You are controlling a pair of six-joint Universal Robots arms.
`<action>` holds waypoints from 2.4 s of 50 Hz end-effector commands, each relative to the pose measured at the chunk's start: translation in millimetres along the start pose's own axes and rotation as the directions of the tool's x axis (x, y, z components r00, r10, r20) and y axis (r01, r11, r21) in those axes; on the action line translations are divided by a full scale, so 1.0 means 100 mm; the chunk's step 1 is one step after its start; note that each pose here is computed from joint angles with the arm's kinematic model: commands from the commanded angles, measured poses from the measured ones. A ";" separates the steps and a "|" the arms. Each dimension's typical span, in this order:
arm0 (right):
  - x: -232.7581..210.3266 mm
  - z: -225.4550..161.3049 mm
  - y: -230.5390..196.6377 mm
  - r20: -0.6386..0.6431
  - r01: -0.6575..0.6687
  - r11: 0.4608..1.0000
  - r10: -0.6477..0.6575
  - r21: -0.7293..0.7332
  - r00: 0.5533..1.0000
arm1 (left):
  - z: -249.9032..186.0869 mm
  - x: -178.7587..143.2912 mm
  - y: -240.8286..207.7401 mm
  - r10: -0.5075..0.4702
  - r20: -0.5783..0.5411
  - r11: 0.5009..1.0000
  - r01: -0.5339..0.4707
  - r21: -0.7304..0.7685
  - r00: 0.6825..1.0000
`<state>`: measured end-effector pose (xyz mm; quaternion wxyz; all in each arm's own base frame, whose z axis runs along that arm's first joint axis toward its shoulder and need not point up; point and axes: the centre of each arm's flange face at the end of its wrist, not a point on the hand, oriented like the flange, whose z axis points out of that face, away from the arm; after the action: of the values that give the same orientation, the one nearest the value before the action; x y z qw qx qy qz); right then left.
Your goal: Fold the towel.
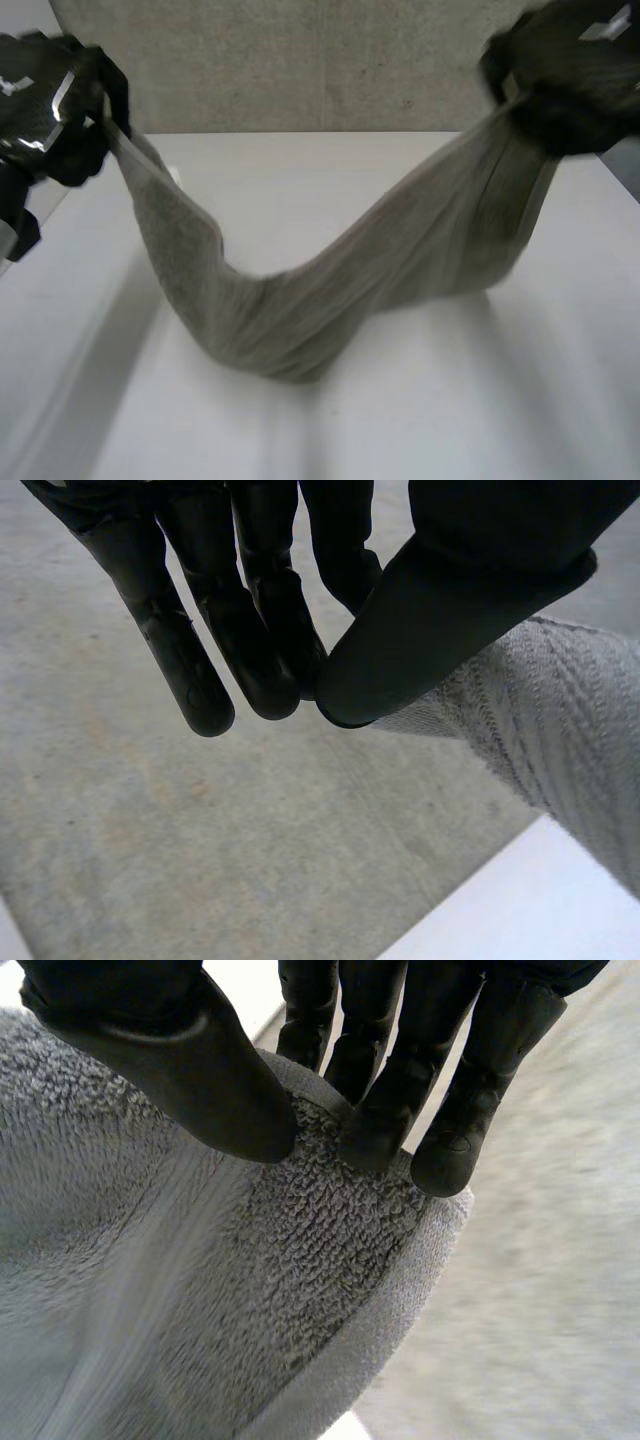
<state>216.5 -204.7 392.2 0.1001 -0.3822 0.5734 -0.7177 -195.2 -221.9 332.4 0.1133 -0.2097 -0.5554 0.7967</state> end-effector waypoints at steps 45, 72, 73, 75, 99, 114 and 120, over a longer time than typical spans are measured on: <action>1.16 1.70 -0.42 -0.672 0.570 0.779 -0.277 0.261 0.687 | 2.08 -0.40 -0.88 0.118 0.215 0.874 -0.204 0.440 0.969; -0.14 1.48 2.06 0.022 0.144 0.911 -0.147 -0.386 0.989 | 1.29 -0.14 1.93 0.027 0.078 0.964 -0.006 -0.264 0.997; -0.27 1.42 2.23 0.067 0.126 0.899 -0.108 -0.419 0.992 | 1.18 -0.08 2.10 0.013 0.051 0.953 0.003 -0.302 0.999; -0.39 1.36 2.37 0.108 0.116 0.887 -0.076 -0.446 0.991 | 1.08 -0.01 2.23 0.003 0.030 0.943 0.008 -0.334 1.000; -0.02 0.47 1.77 0.104 0.208 0.820 -0.181 -0.532 0.978 | 0.29 -0.48 1.68 0.212 0.066 0.863 -0.155 -0.481 0.975; 0.02 0.22 1.50 0.254 0.311 0.785 -0.201 -0.535 0.946 | -0.08 -0.31 1.09 0.193 0.021 0.885 -0.165 -0.436 0.981; 0.15 0.62 1.86 0.225 0.277 0.786 -0.180 -0.552 0.958 | 0.30 -0.35 1.56 0.179 -0.009 0.882 -0.165 -0.442 0.984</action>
<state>185.5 -275.8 251.6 -0.0612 -0.5357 0.6991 -0.4696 -158.7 -273.1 228.8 -0.0285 -0.2535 -0.7045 0.6623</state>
